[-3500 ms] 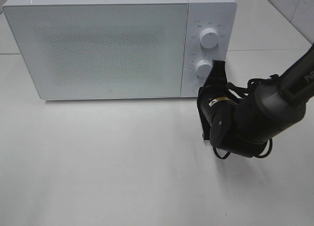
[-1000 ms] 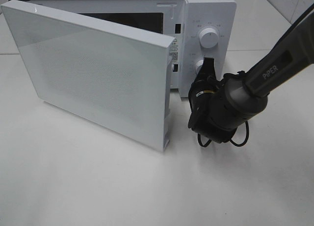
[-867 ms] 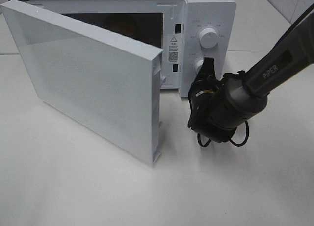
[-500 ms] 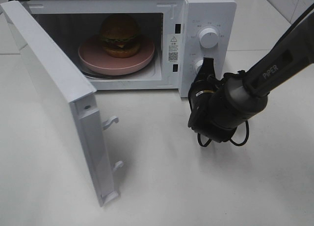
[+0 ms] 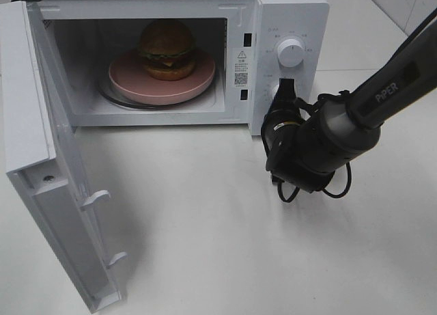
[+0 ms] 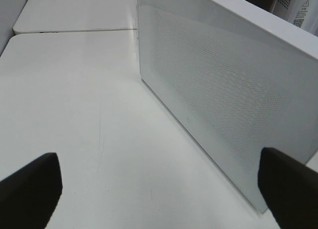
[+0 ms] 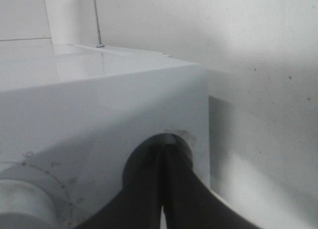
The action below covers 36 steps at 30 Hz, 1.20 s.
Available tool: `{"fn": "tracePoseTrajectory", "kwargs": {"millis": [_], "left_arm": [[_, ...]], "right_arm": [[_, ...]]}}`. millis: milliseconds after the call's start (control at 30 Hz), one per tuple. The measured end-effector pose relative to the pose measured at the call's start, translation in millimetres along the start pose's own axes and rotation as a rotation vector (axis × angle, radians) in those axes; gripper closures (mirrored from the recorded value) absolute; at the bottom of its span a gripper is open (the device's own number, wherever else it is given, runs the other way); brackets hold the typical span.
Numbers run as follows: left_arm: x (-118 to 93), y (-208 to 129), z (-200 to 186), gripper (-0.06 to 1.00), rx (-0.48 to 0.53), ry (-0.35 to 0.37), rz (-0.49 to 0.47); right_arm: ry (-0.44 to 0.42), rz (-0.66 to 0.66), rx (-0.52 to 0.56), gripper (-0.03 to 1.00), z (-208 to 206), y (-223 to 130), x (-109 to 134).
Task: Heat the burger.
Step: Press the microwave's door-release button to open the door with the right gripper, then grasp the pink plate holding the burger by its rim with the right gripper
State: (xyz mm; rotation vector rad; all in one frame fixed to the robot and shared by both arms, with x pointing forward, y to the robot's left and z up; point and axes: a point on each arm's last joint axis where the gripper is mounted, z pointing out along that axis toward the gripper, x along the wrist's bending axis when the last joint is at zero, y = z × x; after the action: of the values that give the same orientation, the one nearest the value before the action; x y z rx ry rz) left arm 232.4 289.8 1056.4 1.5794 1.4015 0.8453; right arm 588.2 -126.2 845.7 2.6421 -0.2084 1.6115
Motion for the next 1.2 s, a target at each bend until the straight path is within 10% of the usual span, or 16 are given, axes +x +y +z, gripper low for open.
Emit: {"fn": "tracePoseTrajectory", "kwargs": {"millis": [633, 1200], "left_arm": [[0.0, 0.0, 0.0, -0.05, 0.0, 0.0, 0.0], [0.0, 0.0, 0.0, -0.05, 0.0, 0.0, 0.0]], "right_arm": [[-0.048, -0.19, 0.118, 0.97, -43.0, 22.5, 18.6], [-0.12, -0.792, 0.406, 0.97, -89.9, 17.6, 39.7]]}}
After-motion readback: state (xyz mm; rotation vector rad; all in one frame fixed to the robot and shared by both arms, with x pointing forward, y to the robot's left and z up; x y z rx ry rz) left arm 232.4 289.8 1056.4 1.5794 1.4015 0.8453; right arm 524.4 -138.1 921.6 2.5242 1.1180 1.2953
